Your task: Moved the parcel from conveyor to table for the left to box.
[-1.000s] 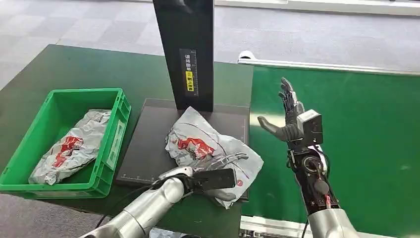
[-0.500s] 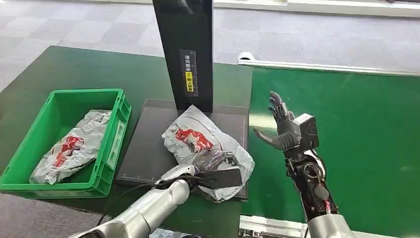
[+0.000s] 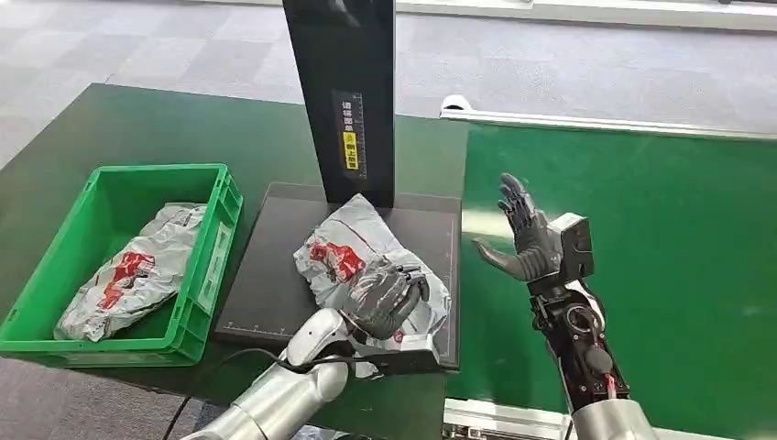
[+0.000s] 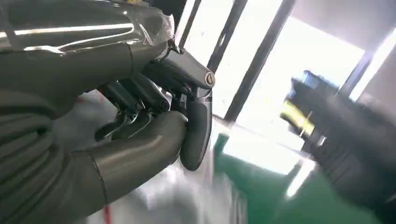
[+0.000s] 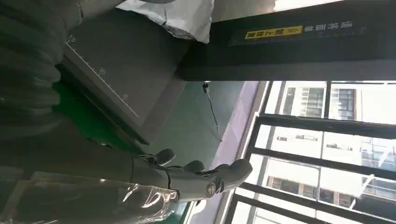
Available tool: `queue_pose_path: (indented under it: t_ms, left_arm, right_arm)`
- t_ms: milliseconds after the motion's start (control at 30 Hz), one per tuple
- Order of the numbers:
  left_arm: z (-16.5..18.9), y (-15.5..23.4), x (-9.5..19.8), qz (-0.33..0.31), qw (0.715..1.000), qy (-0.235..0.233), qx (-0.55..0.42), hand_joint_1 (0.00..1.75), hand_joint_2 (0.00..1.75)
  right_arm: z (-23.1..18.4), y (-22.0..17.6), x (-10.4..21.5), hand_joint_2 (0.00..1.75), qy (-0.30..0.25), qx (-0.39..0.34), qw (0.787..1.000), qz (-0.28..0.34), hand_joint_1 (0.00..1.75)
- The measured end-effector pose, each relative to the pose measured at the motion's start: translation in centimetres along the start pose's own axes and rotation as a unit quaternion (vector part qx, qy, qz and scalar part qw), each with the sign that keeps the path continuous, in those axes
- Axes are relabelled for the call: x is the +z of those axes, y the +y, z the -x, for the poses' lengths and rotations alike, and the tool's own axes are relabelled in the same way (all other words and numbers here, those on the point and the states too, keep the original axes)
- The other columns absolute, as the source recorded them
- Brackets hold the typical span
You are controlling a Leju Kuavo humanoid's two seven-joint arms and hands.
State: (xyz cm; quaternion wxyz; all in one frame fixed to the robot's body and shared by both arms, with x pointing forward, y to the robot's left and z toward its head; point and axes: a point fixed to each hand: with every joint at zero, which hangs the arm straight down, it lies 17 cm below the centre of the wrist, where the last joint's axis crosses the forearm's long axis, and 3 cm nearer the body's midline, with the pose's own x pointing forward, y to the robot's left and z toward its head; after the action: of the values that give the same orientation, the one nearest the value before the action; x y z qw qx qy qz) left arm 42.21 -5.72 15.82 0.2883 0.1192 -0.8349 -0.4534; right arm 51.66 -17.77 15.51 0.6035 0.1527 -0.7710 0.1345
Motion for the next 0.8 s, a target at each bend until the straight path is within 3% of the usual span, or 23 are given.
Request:
queue_pose_path:
  t_ms: [200,533,800]
  left_arm:
    - [-6.0,5.6,-1.1,-0.108,0.982,-0.122,-0.097,1.75,0.0]
    - [-12.7,19.5,-1.6,-0.28,0.918,-0.184,-0.212,1.75,0.0]
    - [-13.9,23.3,-0.7,-0.327,0.897,-0.185,-0.234,1.75,0.0]
  right_arm:
    - [-1.1,-0.5,-0.8,1.75,-0.018,-0.004,1.0,0.004,0.0]
    - [-0.6,-2.1,-0.1,1.75,-0.017,0.002,1.0,0.021,0.0]
    - [-0.5,-2.7,0.2,1.75,-0.014,0.009,1.0,0.022,0.0]
